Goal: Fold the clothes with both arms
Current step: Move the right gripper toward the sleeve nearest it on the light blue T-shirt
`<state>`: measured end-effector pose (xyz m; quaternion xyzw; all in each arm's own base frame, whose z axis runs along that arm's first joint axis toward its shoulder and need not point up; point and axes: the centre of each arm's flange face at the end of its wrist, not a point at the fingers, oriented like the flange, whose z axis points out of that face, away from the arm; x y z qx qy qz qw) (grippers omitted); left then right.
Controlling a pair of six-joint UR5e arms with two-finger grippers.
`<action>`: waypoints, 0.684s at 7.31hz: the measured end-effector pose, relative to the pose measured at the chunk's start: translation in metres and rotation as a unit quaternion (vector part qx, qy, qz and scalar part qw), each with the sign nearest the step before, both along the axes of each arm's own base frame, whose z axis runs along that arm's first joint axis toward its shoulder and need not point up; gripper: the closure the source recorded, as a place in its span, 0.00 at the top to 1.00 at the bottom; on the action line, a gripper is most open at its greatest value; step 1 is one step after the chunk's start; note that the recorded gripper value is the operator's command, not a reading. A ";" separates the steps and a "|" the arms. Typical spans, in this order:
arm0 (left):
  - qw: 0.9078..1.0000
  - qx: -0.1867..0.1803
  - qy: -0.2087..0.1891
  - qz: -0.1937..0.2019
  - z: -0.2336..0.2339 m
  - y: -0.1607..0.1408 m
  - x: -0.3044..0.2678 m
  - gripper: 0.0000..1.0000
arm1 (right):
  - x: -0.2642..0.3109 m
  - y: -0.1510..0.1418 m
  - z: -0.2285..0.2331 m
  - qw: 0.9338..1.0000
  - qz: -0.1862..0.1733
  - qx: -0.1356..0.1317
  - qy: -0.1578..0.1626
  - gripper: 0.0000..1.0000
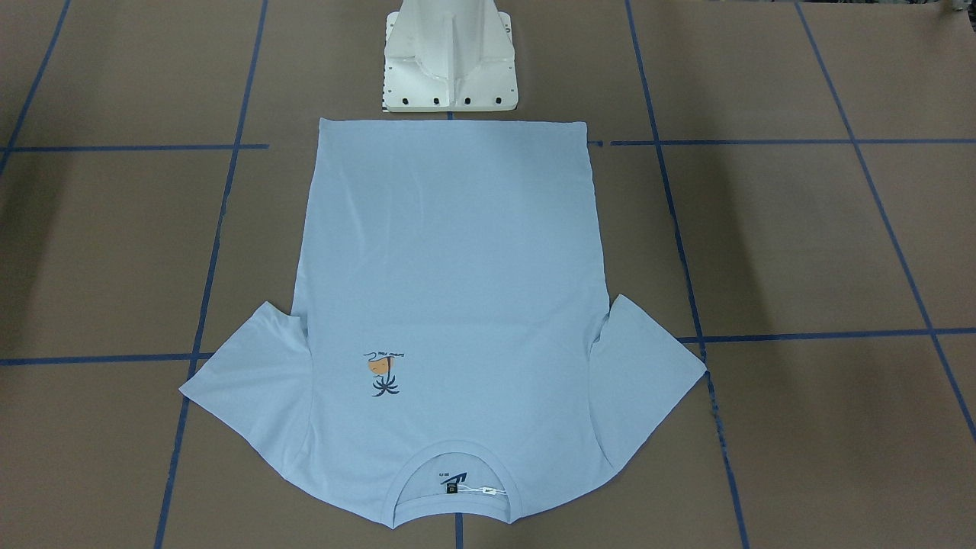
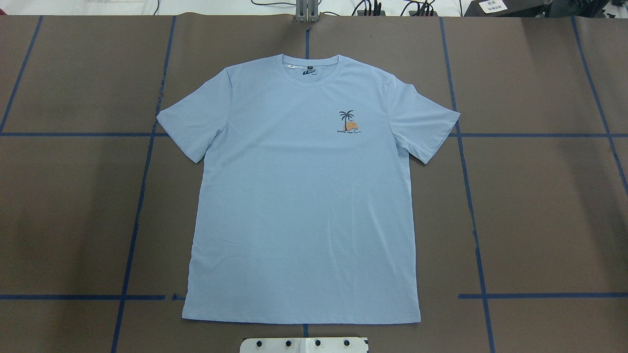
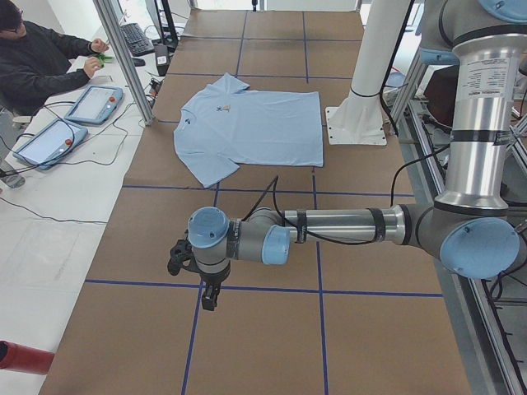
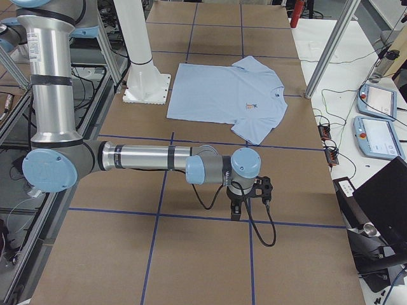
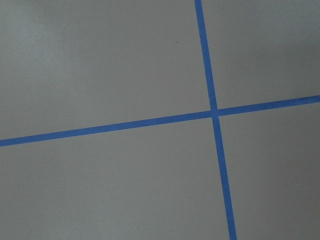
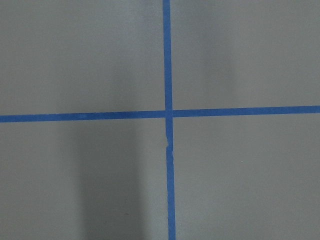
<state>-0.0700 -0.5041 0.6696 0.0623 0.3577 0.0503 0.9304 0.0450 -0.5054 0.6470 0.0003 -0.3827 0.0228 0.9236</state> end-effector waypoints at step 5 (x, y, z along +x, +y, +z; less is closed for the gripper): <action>0.999 0.040 0.000 0.007 -0.039 -0.038 0.007 1.00 | -0.059 -0.064 -0.057 1.000 -0.012 0.016 0.003 1.00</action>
